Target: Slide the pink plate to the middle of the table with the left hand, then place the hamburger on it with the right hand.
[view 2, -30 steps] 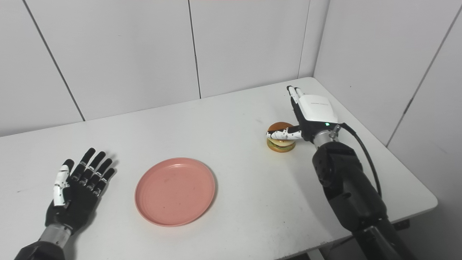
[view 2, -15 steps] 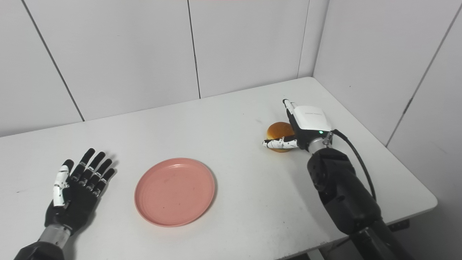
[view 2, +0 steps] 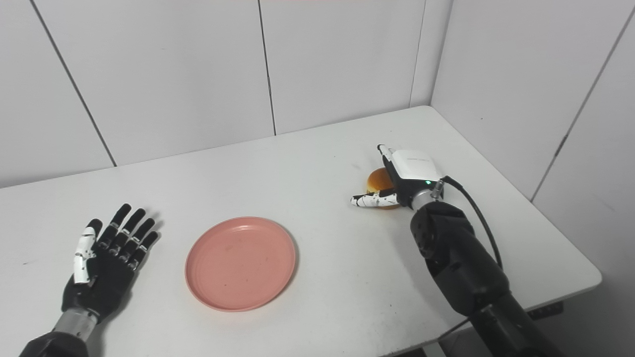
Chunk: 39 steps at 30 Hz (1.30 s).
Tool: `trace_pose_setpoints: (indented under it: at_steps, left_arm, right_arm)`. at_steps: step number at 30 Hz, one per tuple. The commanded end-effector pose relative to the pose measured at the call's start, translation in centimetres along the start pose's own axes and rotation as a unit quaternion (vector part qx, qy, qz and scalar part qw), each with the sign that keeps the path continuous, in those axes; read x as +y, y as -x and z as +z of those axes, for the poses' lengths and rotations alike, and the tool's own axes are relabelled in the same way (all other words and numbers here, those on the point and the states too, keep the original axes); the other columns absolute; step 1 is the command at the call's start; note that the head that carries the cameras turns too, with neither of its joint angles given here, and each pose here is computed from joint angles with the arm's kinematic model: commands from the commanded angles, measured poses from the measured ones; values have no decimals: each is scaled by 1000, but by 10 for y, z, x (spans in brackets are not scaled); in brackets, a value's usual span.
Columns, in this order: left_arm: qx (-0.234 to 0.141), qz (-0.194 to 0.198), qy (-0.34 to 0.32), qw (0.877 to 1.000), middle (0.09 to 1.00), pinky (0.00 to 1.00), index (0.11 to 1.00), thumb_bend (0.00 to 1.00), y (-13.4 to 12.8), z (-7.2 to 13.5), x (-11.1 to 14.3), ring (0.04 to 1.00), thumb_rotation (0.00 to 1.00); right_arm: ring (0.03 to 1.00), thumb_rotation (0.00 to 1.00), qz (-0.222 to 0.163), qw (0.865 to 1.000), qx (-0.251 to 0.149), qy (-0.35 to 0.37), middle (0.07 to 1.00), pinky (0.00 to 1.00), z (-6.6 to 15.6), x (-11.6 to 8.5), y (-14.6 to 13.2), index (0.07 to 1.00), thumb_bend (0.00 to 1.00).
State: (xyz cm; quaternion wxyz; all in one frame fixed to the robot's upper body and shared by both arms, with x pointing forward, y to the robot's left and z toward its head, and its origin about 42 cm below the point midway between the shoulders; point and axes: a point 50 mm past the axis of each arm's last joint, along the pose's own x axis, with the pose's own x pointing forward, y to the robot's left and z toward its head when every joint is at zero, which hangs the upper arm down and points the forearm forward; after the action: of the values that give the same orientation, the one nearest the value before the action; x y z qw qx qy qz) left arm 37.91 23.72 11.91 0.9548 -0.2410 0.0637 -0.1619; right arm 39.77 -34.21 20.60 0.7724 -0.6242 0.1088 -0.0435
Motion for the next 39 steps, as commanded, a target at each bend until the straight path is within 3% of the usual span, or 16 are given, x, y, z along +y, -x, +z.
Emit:
trace_pose_setpoints:
  at_steps: [1, 9, 16, 24, 25, 26, 33, 39]
  left_arm:
    - [21, 19, -4, 1000, 955, 980, 957, 337, 6, -6, 7, 951, 1000]
    - [21, 17, -5, 1000, 953, 975, 955, 334, 7, -6, 4, 948, 1000]
    - [21, 18, -4, 1000, 958, 980, 955, 334, 6, -6, 2, 956, 1000]
    - [21, 23, -8, 999, 958, 980, 956, 338, 6, -6, 0, 953, 1000]
    - [21, 23, -8, 999, 956, 974, 955, 338, 6, -6, 0, 951, 1000]
    - [21, 23, -9, 999, 956, 972, 954, 339, 6, -6, 0, 950, 1000]
    - [20, 18, -5, 1000, 960, 977, 957, 335, 5, -5, -2, 956, 1000]
    - [19, 18, -4, 1000, 959, 976, 954, 333, 4, -5, -4, 956, 1000]
  right_arm:
    - [886, 693, -41, 999, 6, 10, 935, 749, 3, -33, -11, 962, 1000]
    - [883, 645, -24, 999, 17, 28, 927, 743, -3, -39, -19, 932, 1000]
    - [841, 583, -12, 999, 33, 37, 897, 679, -5, -44, -22, 912, 1000]
    - [469, 258, -32, 999, 32, -4, 556, 382, -9, -47, -20, 620, 739]
    - [390, 192, -34, 999, 30, -7, 482, 313, -9, -46, -20, 541, 607]
    - [364, 169, -36, 999, 27, -9, 457, 289, -9, -46, -20, 515, 562]
    - [307, 136, -68, 997, 10, -30, 401, 233, -5, -52, -15, 486, 512]
    - [319, 133, -91, 995, -16, -46, 418, 243, 3, -66, -7, 488, 511]
